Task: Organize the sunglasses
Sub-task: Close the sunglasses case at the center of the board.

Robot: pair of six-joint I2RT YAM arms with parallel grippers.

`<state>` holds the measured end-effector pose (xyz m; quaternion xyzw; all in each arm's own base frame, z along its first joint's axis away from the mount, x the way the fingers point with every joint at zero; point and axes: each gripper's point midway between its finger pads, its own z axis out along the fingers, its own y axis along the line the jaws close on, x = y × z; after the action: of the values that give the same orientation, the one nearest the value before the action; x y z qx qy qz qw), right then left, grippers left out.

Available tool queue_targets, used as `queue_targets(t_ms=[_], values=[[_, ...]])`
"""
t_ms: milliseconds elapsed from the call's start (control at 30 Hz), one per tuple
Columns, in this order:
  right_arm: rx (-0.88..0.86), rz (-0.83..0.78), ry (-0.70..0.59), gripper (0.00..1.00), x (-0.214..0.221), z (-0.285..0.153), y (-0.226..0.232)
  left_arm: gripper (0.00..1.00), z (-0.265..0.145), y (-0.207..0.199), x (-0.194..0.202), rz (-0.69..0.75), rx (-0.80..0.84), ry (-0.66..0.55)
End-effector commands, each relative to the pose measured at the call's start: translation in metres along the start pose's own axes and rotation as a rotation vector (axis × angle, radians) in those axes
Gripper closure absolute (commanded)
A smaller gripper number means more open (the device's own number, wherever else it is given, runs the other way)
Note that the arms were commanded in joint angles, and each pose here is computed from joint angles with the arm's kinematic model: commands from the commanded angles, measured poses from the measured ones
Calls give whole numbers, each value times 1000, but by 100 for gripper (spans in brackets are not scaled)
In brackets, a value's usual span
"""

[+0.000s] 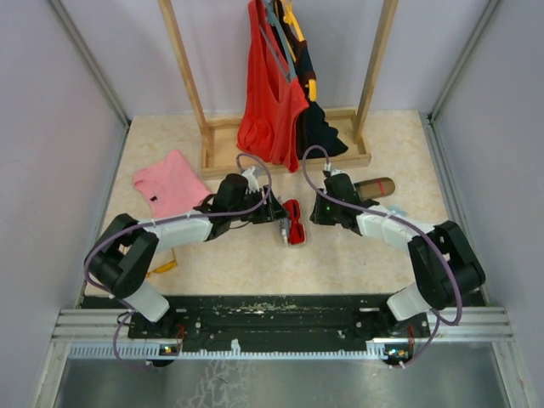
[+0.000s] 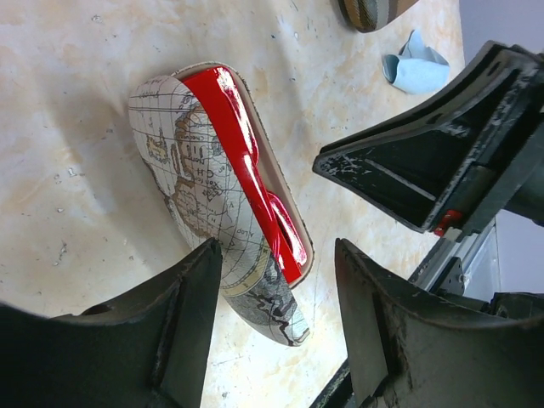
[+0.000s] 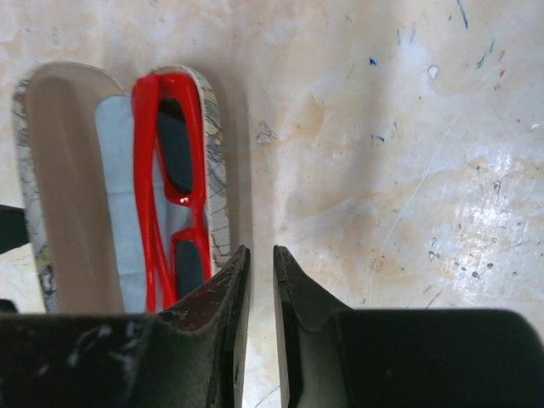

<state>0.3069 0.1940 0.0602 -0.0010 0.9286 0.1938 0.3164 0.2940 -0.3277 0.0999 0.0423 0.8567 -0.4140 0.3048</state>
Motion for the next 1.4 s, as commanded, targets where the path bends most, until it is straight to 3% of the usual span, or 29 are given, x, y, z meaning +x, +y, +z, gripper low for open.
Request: queue_targets(t_ms=[0, 767, 1367], values=[[-2, 12, -18, 84, -14, 8, 4, 39, 5, -17, -9, 19, 55, -18], [-110, 41, 39, 86, 5, 30, 18, 58, 15, -23, 0, 29, 61, 13], [-110, 21, 70, 87, 15, 30, 14, 59, 21, -12, 3, 29, -2, 35]])
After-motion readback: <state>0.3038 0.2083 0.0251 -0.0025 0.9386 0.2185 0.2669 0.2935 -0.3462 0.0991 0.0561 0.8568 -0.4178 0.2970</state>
